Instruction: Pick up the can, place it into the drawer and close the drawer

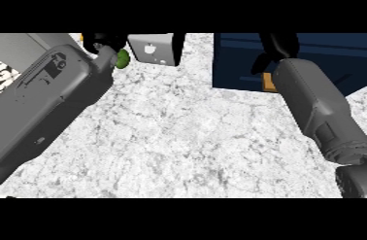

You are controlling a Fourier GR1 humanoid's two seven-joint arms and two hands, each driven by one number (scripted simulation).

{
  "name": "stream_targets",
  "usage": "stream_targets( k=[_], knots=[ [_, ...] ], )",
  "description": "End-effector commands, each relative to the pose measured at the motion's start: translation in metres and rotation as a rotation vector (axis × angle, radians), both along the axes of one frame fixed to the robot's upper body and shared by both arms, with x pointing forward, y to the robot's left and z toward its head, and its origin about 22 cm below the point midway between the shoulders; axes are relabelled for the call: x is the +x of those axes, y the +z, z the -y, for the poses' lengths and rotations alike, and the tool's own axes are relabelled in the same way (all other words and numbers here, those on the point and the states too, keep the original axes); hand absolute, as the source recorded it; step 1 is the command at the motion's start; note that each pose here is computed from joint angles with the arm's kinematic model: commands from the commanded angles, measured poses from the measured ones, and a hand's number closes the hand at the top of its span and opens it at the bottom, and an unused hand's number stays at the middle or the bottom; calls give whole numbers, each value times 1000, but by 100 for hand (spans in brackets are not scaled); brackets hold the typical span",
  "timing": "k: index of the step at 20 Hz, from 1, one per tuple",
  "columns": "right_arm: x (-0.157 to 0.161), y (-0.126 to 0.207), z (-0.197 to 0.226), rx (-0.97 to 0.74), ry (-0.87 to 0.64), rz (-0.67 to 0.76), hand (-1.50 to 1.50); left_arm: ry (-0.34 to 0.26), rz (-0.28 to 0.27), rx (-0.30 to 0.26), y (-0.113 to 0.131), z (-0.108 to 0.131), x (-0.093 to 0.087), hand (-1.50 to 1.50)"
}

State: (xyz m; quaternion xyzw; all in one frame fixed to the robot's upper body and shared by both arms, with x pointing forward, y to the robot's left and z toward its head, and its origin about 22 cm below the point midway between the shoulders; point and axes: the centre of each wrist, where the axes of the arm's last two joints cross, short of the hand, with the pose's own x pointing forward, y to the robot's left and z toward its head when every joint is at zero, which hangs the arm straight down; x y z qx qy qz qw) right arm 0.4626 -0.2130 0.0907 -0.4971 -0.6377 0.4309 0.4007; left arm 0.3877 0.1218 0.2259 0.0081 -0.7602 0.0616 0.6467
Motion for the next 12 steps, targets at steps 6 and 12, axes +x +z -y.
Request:
stream_targets(
  k=[6,12],
  knots=[
    [12,36,-22,589,84,-1,-150,-1,-14,2,-1,-6,-3,-150],
    [9,23,-21,700,124,-14,-150,-11,1,-1,5,-5,-11,-150]
  ],
)
